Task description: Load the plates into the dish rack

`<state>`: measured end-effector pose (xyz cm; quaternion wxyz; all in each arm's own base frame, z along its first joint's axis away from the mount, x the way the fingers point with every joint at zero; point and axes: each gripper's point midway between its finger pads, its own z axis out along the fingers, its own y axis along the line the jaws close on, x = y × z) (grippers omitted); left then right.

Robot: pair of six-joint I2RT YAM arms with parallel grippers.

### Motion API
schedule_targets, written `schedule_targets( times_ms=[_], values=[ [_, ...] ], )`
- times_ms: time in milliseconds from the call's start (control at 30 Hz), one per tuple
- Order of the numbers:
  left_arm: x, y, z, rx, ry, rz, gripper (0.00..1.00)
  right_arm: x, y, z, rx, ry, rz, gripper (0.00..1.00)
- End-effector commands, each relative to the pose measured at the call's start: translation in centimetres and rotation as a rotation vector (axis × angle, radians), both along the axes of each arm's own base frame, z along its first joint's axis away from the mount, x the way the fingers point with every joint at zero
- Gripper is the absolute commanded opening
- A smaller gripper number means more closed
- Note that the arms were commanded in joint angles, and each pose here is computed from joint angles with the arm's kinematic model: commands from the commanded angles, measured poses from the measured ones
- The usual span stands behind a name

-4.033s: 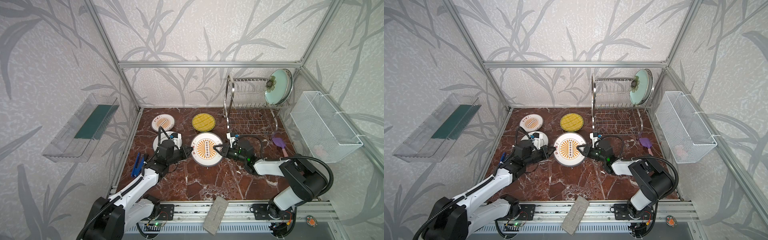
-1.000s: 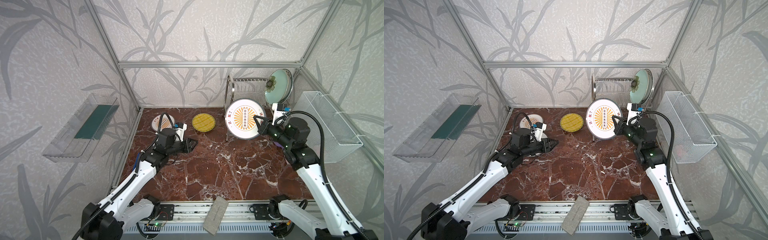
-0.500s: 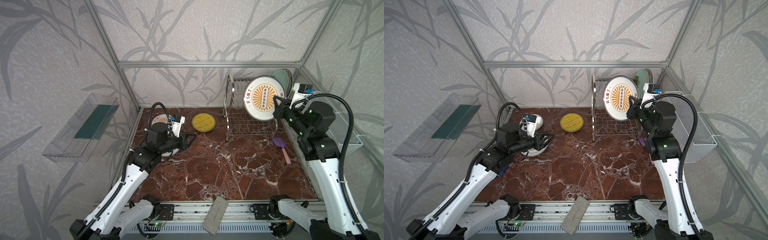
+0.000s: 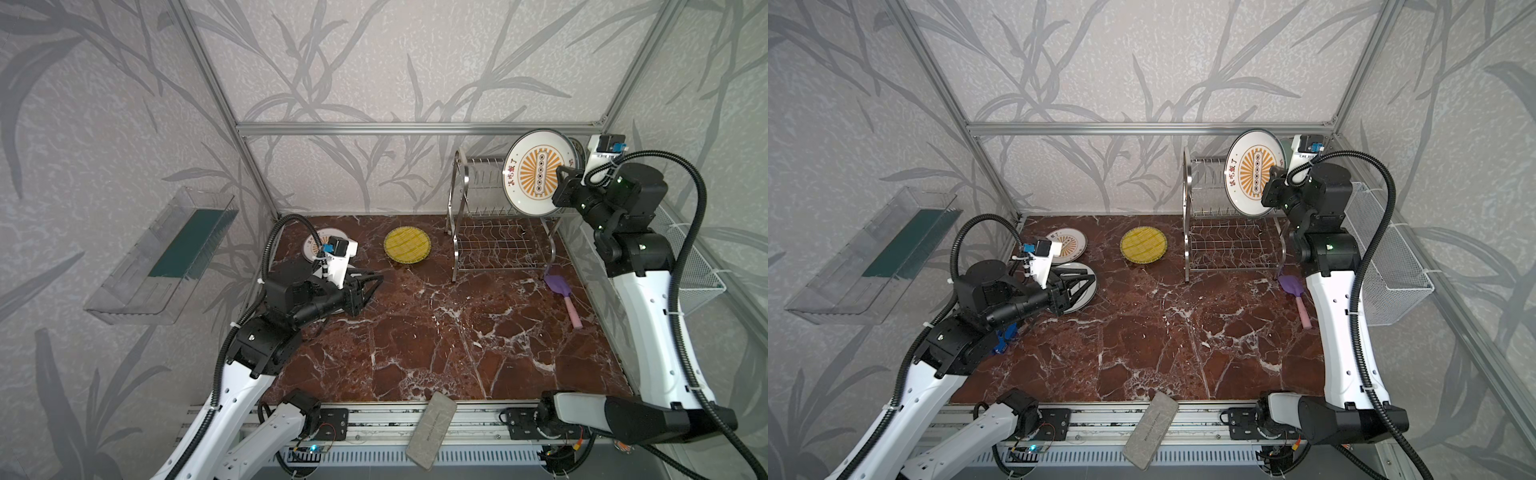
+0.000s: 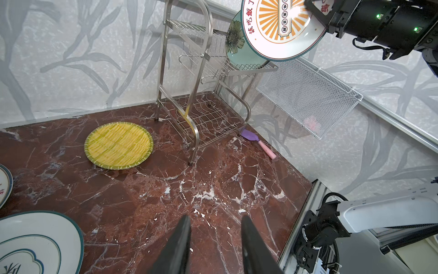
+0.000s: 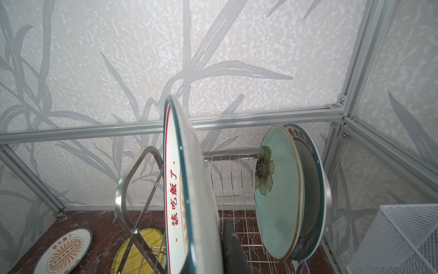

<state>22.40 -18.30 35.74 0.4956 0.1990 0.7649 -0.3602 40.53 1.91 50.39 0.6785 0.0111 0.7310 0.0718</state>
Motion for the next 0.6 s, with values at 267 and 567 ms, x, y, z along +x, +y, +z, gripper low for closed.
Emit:
schedule_targets(
  times_ms=[267,567],
  values=[
    [-0.2,-0.2,-0.8,0.028,0.000,-0.027,0.35,2.2,-1.6,2.9,-0.118,-0.061,-0.087,0.00],
    [-0.1,-0.2,-1.1,0.036,0.005,-0.026,0.35,4.1,-2.5,2.5,-0.160,-0.038,-0.132,0.00]
  ],
)
